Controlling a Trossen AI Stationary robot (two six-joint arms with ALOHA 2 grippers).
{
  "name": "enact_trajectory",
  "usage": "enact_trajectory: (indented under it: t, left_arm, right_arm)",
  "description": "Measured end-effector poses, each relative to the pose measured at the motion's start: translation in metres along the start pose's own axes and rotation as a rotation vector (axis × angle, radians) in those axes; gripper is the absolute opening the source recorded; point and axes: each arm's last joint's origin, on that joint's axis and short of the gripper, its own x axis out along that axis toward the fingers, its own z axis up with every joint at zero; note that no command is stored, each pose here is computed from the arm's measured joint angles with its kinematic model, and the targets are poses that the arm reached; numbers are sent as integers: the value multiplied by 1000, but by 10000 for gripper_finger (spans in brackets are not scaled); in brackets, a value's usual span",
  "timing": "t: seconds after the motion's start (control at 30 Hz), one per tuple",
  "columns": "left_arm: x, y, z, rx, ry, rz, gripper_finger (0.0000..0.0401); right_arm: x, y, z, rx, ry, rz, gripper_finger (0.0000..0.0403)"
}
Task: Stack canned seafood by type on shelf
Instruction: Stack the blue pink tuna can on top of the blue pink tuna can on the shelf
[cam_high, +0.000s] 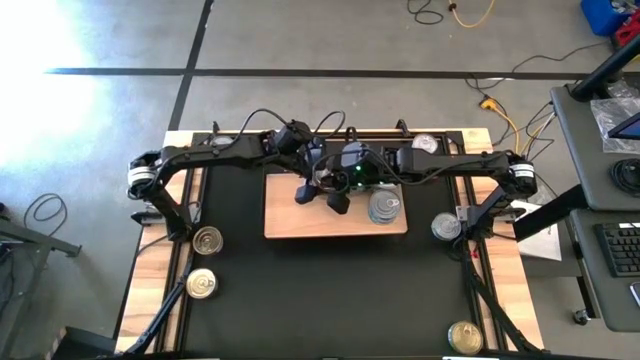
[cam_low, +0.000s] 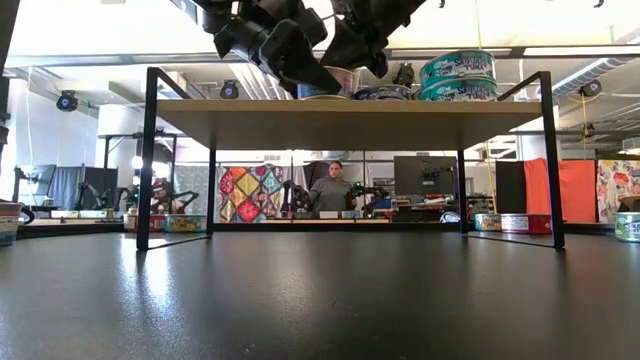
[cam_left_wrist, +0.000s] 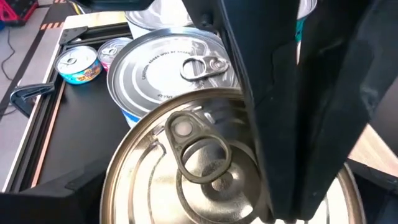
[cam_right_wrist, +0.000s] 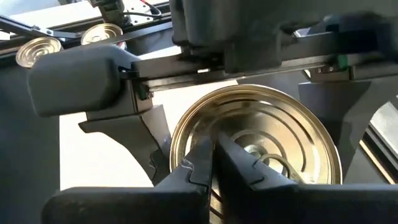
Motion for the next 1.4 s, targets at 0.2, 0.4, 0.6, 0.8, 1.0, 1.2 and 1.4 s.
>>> enact_trajectory:
  t: [0.2,0.4,0.6,0.8,1.0,1.2,1.4]
  left_arm:
    - [-4,0,6,-25,25,6,393]
    - [-14,-2,13,-55,118,-16,394]
    - [-19,-4,13,-62,152,-6,394]
    - [-22,-4,15,-68,150,14,394]
    - [-26,-4,20,-63,138,13,394]
    - [-27,-5,19,-59,139,-16,394]
    - [-23,-5,16,-43,152,-38,394]
  right_arm:
    - [0,0,-1,16,11,-2,13]
    - [1,0,-1,23,5,2,13]
    - [1,0,-1,44,7,3,13]
    - [1,0,-3,41,24,-4,13]
    - [0,-1,-4,41,40,-10,13]
    - [0,0,-5,40,44,-6,13]
    - [-2,5,-1,35,21,12,13]
